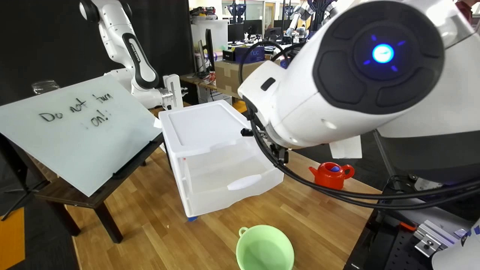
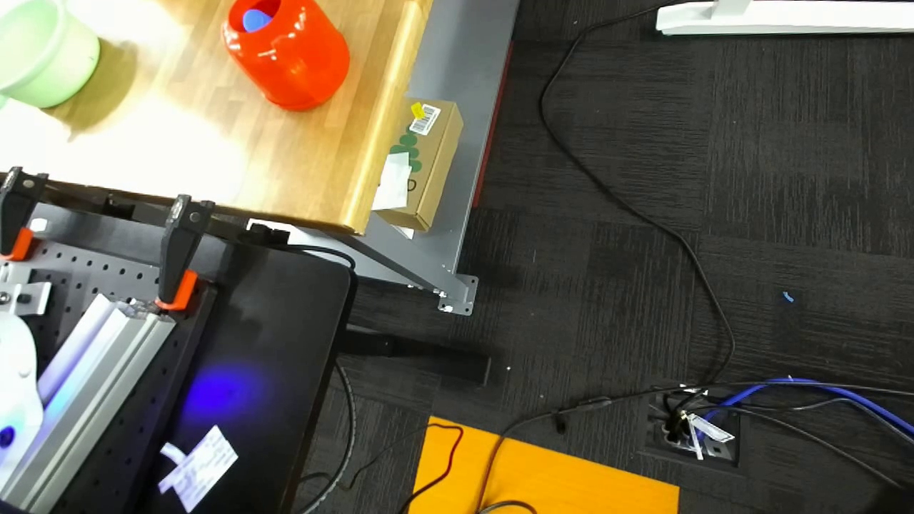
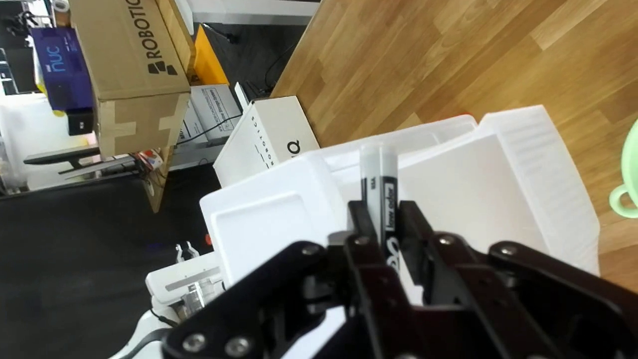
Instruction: Pick the marker and put it in the plastic drawer on the table
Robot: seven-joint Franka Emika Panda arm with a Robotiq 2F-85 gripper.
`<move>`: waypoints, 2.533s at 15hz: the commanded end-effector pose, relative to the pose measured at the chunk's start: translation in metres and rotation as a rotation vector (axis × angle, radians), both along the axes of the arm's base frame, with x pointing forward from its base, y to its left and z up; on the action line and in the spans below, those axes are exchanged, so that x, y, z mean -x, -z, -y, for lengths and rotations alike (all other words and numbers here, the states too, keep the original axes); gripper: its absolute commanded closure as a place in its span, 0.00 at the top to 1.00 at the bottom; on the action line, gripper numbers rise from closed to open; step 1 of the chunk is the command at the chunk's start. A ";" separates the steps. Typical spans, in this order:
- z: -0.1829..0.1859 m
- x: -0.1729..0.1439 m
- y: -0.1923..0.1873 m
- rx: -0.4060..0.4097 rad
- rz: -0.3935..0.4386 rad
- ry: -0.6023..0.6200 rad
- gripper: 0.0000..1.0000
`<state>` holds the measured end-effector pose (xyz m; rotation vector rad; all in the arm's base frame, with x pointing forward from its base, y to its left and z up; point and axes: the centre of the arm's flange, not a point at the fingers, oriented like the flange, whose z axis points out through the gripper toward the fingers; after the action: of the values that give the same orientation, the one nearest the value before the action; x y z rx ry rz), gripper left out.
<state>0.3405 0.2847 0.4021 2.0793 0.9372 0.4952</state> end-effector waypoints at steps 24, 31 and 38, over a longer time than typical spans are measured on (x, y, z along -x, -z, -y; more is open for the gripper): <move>-0.070 -0.089 0.054 0.198 -0.261 -0.102 0.05; -0.068 -0.088 0.054 0.195 -0.267 -0.098 0.65; -0.069 -0.085 0.045 0.200 -0.245 -0.096 1.00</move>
<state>0.4321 0.3548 0.3497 1.9661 1.1897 0.1880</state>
